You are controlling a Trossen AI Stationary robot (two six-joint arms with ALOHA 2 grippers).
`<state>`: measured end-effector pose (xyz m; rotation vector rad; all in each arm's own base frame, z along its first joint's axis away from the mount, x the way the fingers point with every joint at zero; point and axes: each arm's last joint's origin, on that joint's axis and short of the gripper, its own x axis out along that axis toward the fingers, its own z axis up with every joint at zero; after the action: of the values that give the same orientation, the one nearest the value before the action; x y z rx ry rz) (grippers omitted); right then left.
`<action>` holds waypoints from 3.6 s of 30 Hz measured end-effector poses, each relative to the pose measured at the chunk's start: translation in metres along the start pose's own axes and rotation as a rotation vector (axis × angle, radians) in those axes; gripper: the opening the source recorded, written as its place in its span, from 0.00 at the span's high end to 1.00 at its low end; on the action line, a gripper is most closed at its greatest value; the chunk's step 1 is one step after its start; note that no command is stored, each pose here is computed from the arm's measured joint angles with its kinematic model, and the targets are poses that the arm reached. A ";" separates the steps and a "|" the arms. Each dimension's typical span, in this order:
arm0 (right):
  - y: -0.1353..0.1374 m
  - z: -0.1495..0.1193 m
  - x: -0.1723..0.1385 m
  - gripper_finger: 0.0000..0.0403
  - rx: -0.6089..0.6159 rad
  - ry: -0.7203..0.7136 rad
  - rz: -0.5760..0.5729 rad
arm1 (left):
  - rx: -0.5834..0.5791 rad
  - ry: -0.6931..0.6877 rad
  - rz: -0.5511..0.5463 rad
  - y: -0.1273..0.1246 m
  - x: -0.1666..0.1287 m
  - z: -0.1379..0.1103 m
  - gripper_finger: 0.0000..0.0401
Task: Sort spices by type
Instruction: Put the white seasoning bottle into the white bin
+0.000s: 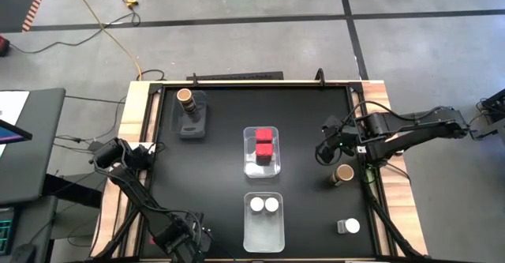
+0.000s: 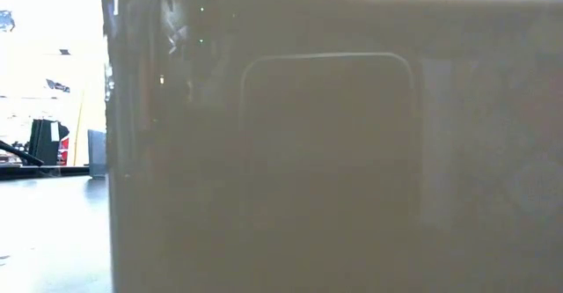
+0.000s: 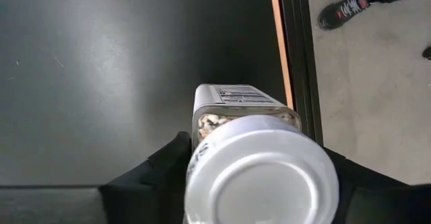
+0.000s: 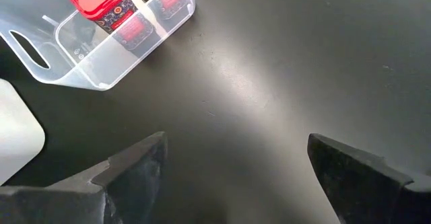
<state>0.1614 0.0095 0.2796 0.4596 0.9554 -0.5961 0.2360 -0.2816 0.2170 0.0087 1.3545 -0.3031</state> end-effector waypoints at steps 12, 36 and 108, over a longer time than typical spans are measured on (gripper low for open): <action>0.000 0.000 0.000 0.05 -0.002 0.000 0.000 | -0.120 0.025 0.036 0.012 -0.026 0.009 0.51; -0.001 -0.001 0.000 0.05 -0.052 0.006 -0.005 | -0.435 -0.221 0.142 0.094 -0.133 0.121 0.51; -0.002 -0.003 0.000 0.05 -0.093 0.027 -0.019 | -0.254 -0.089 0.097 0.084 0.020 0.182 0.47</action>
<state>0.1582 0.0095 0.2782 0.3763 1.0097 -0.5611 0.4328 -0.2380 0.2239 -0.1489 1.2916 -0.0483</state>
